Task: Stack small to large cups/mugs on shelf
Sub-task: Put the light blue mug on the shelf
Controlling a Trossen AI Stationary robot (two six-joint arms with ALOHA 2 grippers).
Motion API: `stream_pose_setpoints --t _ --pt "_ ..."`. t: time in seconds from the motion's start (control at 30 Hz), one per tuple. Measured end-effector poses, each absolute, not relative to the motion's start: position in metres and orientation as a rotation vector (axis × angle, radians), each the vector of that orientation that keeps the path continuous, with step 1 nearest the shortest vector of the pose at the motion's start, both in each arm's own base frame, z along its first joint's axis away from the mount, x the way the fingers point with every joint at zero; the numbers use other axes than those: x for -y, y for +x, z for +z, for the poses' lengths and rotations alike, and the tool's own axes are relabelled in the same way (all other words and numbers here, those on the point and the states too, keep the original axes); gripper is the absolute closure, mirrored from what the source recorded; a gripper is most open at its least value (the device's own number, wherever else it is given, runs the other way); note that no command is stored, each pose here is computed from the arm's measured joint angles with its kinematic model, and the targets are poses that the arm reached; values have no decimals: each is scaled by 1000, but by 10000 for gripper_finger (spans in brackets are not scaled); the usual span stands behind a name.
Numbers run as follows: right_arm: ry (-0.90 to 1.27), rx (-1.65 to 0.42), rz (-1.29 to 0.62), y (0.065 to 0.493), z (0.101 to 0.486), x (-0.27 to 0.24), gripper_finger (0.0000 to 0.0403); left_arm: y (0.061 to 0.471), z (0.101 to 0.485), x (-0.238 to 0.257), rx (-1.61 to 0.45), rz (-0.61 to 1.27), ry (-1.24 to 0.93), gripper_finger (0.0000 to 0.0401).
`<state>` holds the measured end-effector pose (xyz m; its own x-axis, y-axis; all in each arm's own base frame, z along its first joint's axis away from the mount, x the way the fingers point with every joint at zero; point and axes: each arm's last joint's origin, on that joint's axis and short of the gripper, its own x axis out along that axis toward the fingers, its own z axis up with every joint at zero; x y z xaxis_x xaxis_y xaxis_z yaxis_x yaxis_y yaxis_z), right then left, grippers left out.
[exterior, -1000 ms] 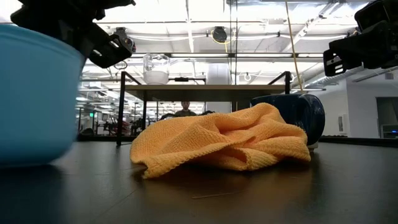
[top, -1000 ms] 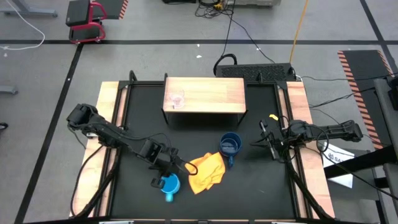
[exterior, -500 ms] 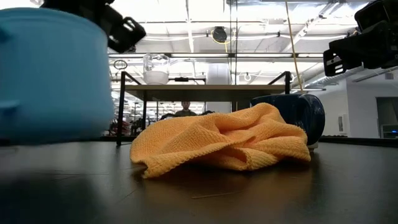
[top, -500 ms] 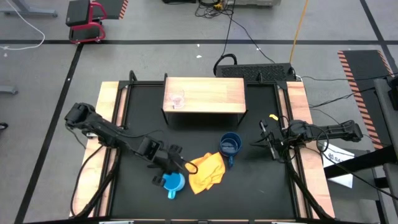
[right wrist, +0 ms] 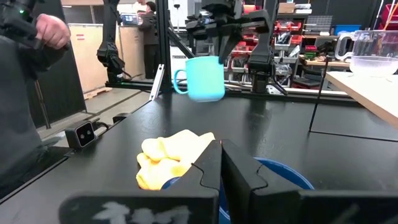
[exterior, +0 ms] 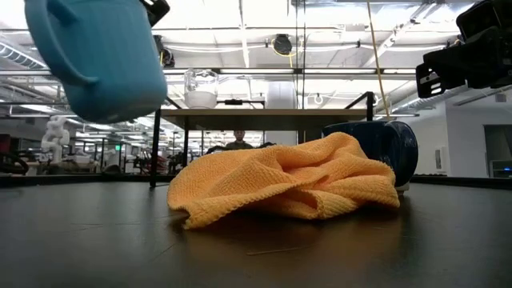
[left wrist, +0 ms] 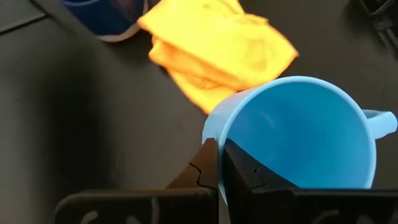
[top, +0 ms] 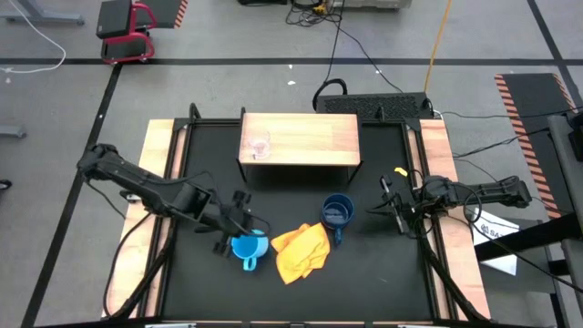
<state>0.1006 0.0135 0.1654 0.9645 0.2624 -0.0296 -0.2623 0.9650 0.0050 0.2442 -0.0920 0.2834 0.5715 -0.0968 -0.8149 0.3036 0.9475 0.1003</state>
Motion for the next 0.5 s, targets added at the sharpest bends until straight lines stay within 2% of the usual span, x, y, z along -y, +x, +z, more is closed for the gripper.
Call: stream_pose_setpoints --t 0.5 --pt "-11 -24 266 101 166 -13 403 195 323 69 -829 -105 265 397"
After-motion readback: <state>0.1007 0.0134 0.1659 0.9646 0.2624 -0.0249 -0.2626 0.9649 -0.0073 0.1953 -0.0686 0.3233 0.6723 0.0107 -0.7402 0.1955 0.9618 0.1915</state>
